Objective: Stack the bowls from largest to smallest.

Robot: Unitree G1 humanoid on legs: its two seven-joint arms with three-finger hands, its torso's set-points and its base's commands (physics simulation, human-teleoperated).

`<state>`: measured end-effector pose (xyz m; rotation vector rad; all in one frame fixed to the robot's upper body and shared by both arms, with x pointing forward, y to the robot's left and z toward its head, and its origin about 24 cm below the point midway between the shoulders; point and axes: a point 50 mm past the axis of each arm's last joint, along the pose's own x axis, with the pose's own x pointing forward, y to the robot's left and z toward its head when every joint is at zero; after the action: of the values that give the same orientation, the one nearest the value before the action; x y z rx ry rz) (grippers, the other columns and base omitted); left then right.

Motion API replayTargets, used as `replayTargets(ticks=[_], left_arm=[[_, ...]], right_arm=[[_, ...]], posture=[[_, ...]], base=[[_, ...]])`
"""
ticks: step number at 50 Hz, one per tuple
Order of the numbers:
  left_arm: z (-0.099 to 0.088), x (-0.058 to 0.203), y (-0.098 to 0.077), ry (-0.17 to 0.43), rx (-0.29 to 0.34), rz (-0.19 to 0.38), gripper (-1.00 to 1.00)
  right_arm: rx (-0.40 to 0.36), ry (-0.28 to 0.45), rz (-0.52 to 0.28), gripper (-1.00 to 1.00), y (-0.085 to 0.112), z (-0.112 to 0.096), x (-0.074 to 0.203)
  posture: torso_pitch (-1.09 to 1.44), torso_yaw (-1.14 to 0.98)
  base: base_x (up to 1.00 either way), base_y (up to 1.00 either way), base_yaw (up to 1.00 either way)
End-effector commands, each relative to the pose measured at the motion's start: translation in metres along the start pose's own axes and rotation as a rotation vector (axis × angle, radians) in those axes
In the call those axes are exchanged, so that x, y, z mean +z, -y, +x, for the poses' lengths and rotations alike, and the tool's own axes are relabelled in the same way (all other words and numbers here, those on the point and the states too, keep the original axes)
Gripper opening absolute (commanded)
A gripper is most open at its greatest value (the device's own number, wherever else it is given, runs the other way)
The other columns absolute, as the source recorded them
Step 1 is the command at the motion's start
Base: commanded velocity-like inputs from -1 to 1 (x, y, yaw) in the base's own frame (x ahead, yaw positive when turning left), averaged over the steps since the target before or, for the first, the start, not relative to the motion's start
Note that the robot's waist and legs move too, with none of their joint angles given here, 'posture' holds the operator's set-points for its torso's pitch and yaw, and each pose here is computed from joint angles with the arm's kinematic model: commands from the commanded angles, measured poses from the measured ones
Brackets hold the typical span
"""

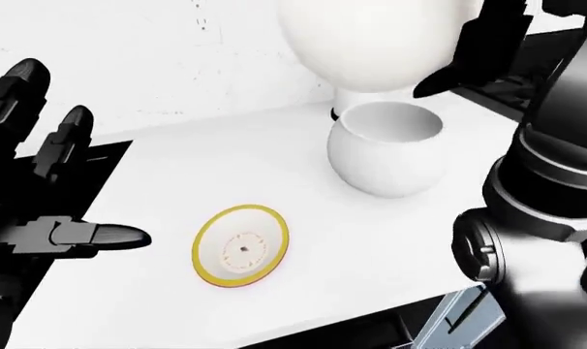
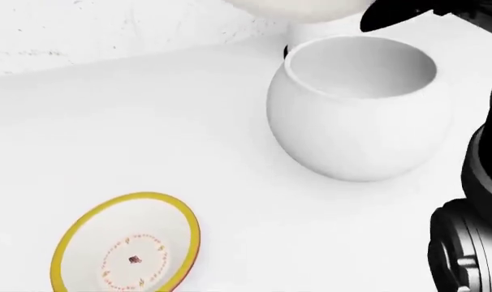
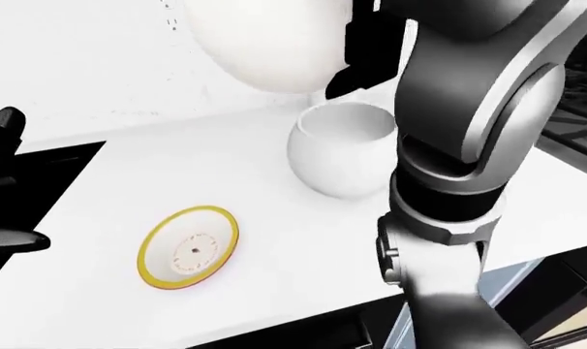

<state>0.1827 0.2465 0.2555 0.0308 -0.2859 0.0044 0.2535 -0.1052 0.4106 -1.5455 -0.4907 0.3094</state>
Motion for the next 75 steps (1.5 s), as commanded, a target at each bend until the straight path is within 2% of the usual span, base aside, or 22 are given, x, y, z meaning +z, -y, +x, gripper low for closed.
replayTargets(ticks=[1,8,11,17,26,40,48,51,57,64,75], left_arm=[[-0.001,0.01,0.001,0.059,0.001,0.02,1.0],[0.0,0.009,0.001,0.06,0.004,0.022,1.0],[0.0,0.009,0.0,0.062,0.009,0.02,1.0],[0.001,0.009,-0.002,0.064,0.011,0.019,1.0],[0.0,0.008,-0.002,0.062,0.012,0.016,1.0],[0.0,0.008,-0.006,0.065,0.019,0.015,1.0],[-0.001,0.009,-0.007,0.064,0.023,0.014,1.0],[-0.002,0.011,-0.007,0.066,0.022,0.014,1.0],[-0.002,0.01,-0.008,0.066,0.023,0.014,1.0],[-0.002,0.01,-0.01,0.067,0.027,0.013,1.0],[-0.002,0.011,-0.01,0.069,0.028,0.014,1.0]], right_arm=[[-0.026,-0.03,-0.022,-0.98,0.004,-0.004,-0.009],[0.025,-0.117,-0.044,-0.98,-0.007,-0.004,-0.033],[0.071,-0.159,-0.079,-0.98,-0.018,-0.003,-0.042],[0.113,-0.199,-0.095,-0.99,-0.03,0.006,-0.05],[0.163,-0.251,-0.109,-0.99,-0.051,0.031,-0.065],[0.196,-0.278,-0.135,-1.0,-0.068,0.052,-0.072],[0.222,-0.283,-0.143,-0.98,-0.079,0.052,-0.073],[0.223,-0.283,-0.147,-0.92,-0.082,0.053,-0.074],[0.219,-0.286,-0.146,-0.92,-0.09,0.057,-0.076],[0.227,-0.295,-0.149,-0.67,-0.092,0.054,-0.078],[0.23,-0.313,-0.158,-0.54,-0.09,0.051,-0.084]], posture=[[-0.3,0.0],[-0.3,0.0],[-0.3,0.0],[-0.3,0.0],[-0.3,0.0],[-0.3,0.0],[-0.3,0.0],[-0.3,0.0],[-0.3,0.0],[-0.3,0.0],[-0.3,0.0]], base=[[0.0,0.0,0.0],[0.0,0.0,0.0],[0.0,0.0,0.0],[0.0,0.0,0.0],[0.0,0.0,0.0],[0.0,0.0,0.0],[0.0,0.0,0.0],[0.0,0.0,0.0],[0.0,0.0,0.0],[0.0,0.0,0.0],[0.0,0.0,0.0]])
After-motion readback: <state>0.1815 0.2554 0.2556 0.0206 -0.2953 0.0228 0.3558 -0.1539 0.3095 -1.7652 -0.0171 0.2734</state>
